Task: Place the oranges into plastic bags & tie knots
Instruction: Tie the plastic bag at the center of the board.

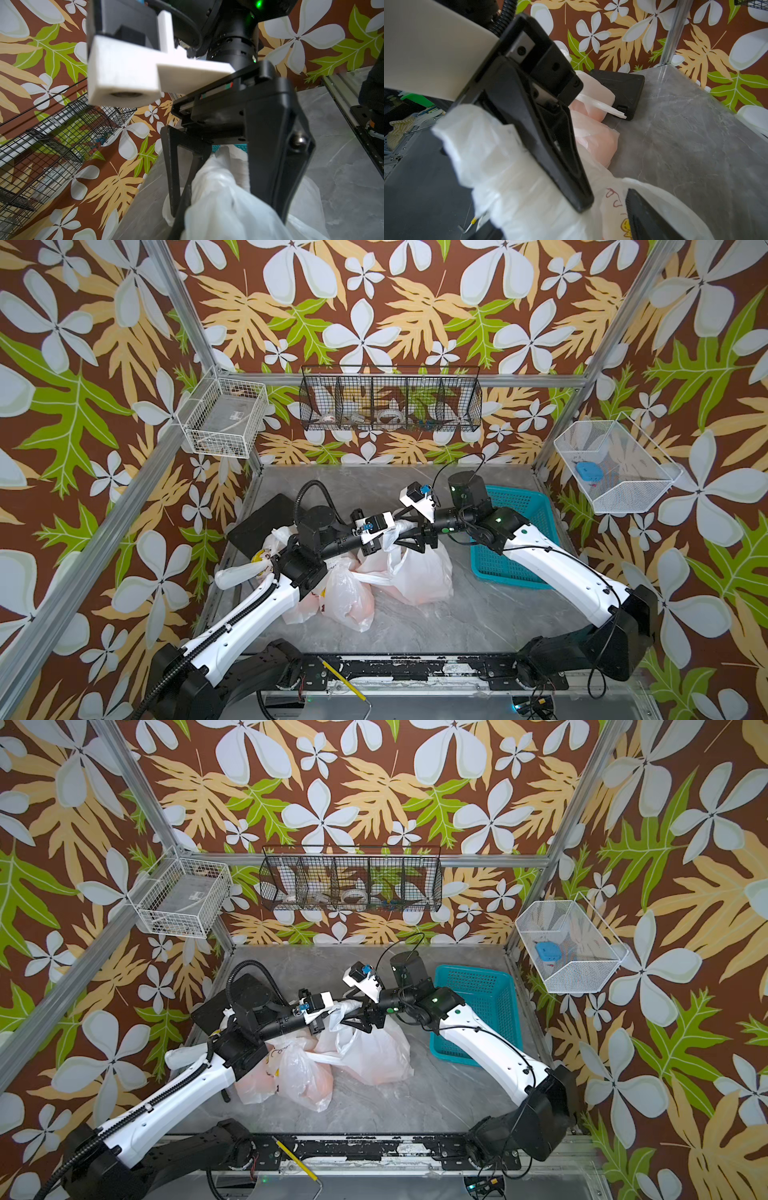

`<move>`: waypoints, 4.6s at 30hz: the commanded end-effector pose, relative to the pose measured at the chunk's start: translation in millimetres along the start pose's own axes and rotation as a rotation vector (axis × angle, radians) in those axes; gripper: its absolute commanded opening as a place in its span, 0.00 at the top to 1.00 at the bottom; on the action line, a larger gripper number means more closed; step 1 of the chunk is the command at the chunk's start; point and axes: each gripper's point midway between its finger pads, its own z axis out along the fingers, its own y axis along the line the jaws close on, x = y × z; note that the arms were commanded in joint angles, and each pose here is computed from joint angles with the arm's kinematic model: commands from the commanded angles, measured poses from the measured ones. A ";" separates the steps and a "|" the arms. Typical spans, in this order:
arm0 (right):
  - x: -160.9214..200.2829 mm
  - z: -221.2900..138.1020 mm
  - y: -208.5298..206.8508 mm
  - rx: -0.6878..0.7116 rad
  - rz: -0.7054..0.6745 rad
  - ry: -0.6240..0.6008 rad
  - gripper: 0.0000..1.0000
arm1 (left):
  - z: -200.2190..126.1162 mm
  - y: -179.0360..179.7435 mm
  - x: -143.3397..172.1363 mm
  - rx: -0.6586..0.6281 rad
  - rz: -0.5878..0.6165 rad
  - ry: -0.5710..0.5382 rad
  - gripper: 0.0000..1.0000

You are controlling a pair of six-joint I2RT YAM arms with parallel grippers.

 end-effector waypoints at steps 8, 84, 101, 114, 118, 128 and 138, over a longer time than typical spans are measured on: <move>17.0 -8.5 -16.5 0.141 0.020 0.081 0.47 | -6.3 6.4 -4.5 -0.038 0.010 0.019 1.00; 6.1 -17.4 -51.6 0.229 -0.090 0.044 0.31 | 8.0 -4.3 1.2 -0.018 0.041 0.103 1.00; 6.1 -11.1 -43.8 0.192 -0.127 0.056 0.38 | 5.9 0.1 1.3 -0.052 -0.005 0.104 1.00; -31.4 -84.8 -9.3 0.273 -0.272 -0.037 0.08 | 5.1 -1.2 5.6 -0.057 -0.002 0.110 1.00; -29.7 -70.5 -24.6 0.257 -0.247 -0.007 0.22 | 5.8 -0.8 5.2 -0.057 0.001 0.106 1.00; -7.8 -20.1 -43.2 0.183 -0.249 0.060 0.50 | 5.8 -1.2 2.5 -0.049 0.006 0.101 1.00; 1.1 13.1 -41.3 0.139 -0.212 0.025 0.82 | 6.2 5.8 -0.5 -0.081 -0.058 0.100 1.00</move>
